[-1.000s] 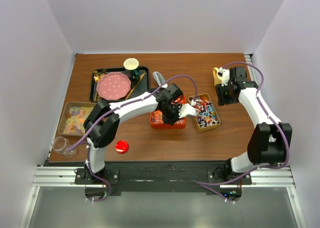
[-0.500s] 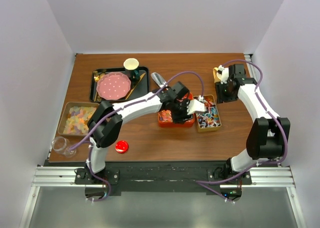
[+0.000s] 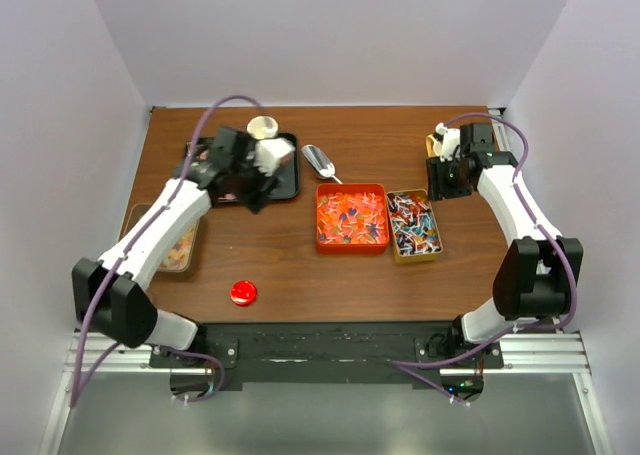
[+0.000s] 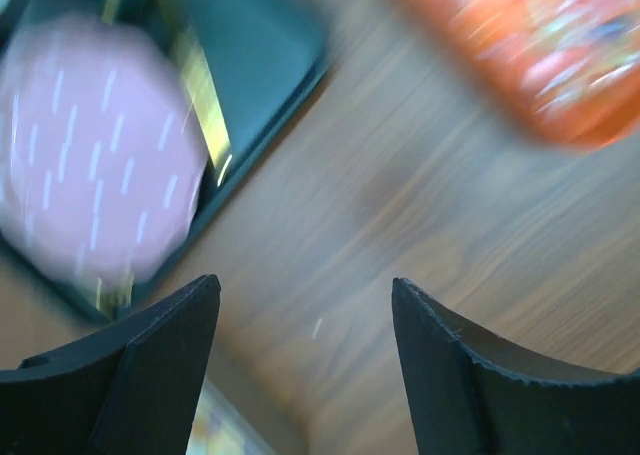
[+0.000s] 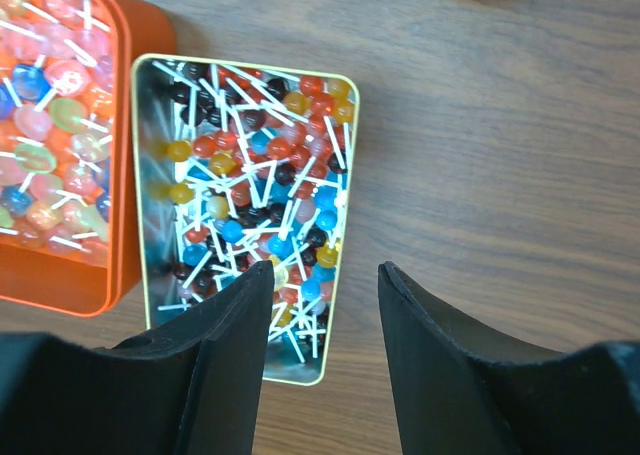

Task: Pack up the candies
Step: Adjust the storage box at the center of the board.

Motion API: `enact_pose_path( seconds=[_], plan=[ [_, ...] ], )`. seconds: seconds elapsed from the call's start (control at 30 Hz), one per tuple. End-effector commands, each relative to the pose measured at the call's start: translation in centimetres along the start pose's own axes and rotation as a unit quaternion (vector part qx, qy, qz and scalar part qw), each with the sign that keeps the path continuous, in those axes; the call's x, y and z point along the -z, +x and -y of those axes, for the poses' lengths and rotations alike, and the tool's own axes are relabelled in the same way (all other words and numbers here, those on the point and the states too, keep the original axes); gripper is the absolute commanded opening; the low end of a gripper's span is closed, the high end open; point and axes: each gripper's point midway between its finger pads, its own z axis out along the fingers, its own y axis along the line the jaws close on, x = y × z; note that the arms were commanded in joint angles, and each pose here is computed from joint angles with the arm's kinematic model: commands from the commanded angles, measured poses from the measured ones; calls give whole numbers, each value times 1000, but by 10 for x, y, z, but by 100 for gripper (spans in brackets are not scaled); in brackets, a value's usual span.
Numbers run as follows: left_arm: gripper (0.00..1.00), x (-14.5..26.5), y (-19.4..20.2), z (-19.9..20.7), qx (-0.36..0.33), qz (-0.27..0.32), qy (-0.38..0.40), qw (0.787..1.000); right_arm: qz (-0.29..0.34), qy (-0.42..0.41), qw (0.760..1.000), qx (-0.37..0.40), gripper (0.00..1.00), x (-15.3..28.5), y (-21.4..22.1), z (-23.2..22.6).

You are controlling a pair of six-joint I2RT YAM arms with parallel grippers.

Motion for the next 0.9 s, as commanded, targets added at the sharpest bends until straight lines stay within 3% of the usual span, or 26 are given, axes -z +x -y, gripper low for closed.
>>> enact_pose_path(
  seconds=[0.0, 0.23, 0.4, 0.6, 0.63, 0.7, 0.87],
  plan=[
    [71, 17, 107, -50, 103, -137, -74, 982, 36, -31, 999, -1, 51, 12, -17, -12],
    [68, 16, 178, -75, 196, -207, -122, 951, 32, -48, 998, -8, 52, 6, -25, -16],
    [64, 7, 199, -87, 233, -231, -141, 934, 28, -49, 998, -5, 52, 7, -24, -16],
    [47, -9, 217, -73, 250, -248, -98, 931, 27, -49, 998, -6, 52, 8, -21, -16],
    [37, -12, 219, -68, 253, -250, -85, 931, 27, -49, 998, -6, 52, 8, -22, -16],
    [29, -17, 216, -58, 258, -242, -57, 934, 27, -46, 999, -7, 52, 8, -22, -16],
    [21, -20, 217, -47, 260, -244, -32, 934, 28, -42, 999, -4, 51, 8, -24, -14]
  ],
)
